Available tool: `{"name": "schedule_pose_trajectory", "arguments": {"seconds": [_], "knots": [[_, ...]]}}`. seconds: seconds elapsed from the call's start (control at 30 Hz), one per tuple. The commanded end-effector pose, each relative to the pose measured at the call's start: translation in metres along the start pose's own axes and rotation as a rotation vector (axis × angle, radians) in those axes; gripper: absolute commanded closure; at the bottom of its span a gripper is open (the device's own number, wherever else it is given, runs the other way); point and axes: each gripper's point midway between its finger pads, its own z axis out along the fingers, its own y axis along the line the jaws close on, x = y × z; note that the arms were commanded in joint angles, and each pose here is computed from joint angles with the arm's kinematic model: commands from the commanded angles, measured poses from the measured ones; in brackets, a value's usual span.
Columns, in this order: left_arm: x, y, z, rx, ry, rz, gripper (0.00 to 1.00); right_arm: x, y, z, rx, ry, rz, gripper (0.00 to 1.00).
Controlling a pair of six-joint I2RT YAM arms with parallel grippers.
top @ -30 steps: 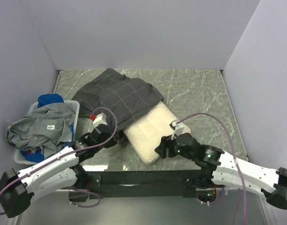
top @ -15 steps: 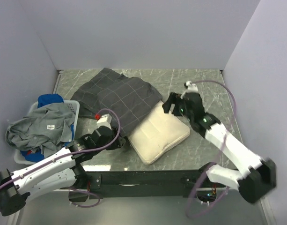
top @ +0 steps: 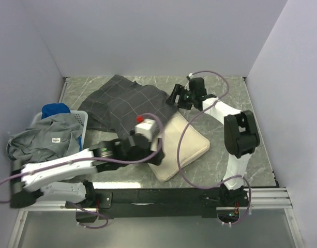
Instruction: Put the pillow into the pillowcase
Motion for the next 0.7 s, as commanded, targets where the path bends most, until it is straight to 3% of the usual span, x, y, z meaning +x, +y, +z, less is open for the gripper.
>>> {"name": "schedule_pose_trajectory", "arguments": {"seconds": [0.0,0.07,0.17,0.2,0.37,0.47,0.67], "knots": [[-0.018,-0.038,0.036,-0.011,-0.038,0.228,0.02,-0.002,0.01,0.021,-0.107,0.03,0.084,0.18],[-0.011,-0.044,0.066,-0.047,-0.015,0.29,0.01,0.002,0.009,0.025,-0.128,0.052,0.12,0.24],[-0.009,-0.046,0.101,-0.101,-0.032,0.388,0.01,0.005,0.004,0.028,-0.149,0.054,0.16,0.44],[-0.01,-0.045,0.108,-0.118,-0.042,0.431,0.01,0.003,0.006,0.027,-0.159,0.047,0.166,0.58],[-0.009,-0.057,0.139,-0.09,-0.095,0.507,0.01,0.015,0.002,0.026,-0.194,0.082,0.226,0.94],[0.003,-0.067,0.144,-0.027,-0.096,0.568,0.01,0.017,0.002,0.023,-0.21,0.087,0.24,1.0],[0.026,-0.093,0.131,0.104,-0.087,0.64,0.01,0.017,-0.001,0.024,-0.2,0.098,0.24,1.0]]}}
